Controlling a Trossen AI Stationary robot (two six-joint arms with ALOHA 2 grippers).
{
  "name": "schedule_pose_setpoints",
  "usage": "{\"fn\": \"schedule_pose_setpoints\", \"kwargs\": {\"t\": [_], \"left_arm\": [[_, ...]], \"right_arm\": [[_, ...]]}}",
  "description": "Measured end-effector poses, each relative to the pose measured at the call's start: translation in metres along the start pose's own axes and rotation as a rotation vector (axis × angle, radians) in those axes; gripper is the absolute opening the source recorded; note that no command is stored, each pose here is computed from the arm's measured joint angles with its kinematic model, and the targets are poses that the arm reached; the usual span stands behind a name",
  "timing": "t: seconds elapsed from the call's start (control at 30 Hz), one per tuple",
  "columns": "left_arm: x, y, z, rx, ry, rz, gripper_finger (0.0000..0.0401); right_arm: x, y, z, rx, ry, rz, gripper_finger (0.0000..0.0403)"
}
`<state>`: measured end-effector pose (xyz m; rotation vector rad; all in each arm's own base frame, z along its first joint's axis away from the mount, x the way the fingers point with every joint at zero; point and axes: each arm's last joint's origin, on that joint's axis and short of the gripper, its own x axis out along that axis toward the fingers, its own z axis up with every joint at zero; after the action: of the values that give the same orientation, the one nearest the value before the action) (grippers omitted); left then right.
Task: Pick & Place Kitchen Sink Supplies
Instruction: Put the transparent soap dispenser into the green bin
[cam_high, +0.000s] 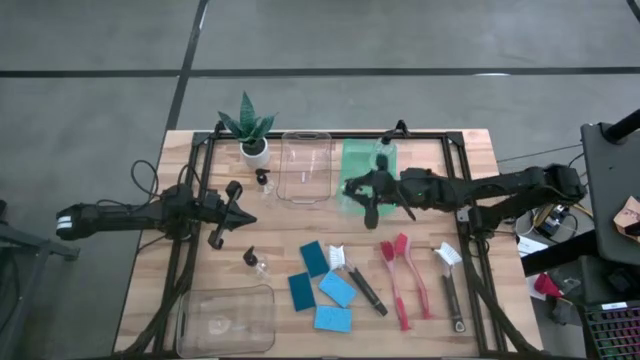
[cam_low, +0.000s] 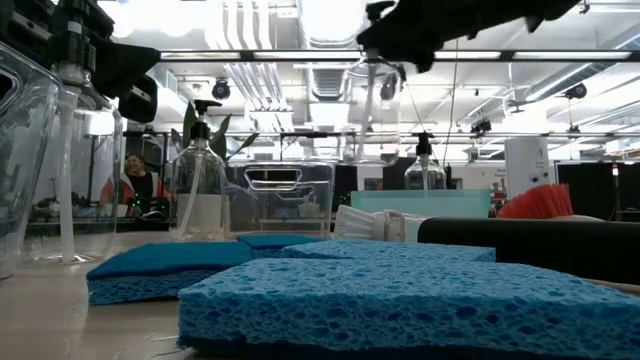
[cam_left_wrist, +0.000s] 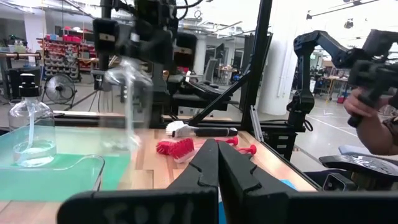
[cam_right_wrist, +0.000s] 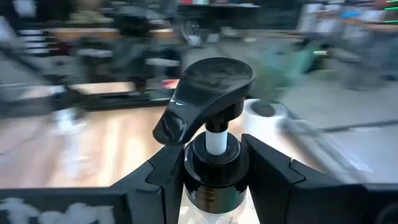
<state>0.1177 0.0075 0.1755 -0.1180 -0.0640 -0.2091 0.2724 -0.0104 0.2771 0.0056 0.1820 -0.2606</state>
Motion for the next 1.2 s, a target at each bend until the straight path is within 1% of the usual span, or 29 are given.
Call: {"fn": "schedule_pose_setpoints", "kwargs": {"t": [0.07,0.23,0.3,0.53,0.73,0.8,1.0,1.1,1.2], "left_arm": [[0.000,0.000,0.000,0.000,0.000,0.000,0.0000],[0.000,0.000,0.000,0.000,0.000,0.000,0.0000],[0.000,0.000,0.000,0.000,0.000,0.000,0.0000],[0.000,0.000,0.000,0.000,0.000,0.000,0.0000],[0.000,0.000,0.000,0.000,0.000,0.000,0.0000],[0.000,0.000,0.000,0.000,0.000,0.000,0.0000],[0.000,0.000,0.000,0.000,0.000,0.000,0.0000],[0.000,0.000,0.000,0.000,0.000,0.000,0.0000],[0.000,0.000,0.000,0.000,0.000,0.000,0.0000]], "right_arm": [[-0.004,-0.004,0.004,-0.004,-0.018,-0.063,0.0136],[-0.002,-0.019,0.005,-0.011,-0.021,-0.132,0.0138],[-0.001,-0.028,0.003,-0.003,-0.012,-0.183,0.0141],[0.001,-0.060,-0.007,0.080,-0.008,-0.303,0.0138],[0.009,-0.077,-0.023,0.130,-0.041,-0.363,0.0141],[0.016,-0.081,-0.032,0.134,-0.022,-0.379,0.0142],[0.041,-0.095,-0.054,0.216,0.014,-0.434,0.0141],[0.048,-0.101,-0.065,0.243,0.029,-0.484,0.0138],[0.052,-0.107,-0.070,0.260,0.021,-0.534,0.0138]]}}
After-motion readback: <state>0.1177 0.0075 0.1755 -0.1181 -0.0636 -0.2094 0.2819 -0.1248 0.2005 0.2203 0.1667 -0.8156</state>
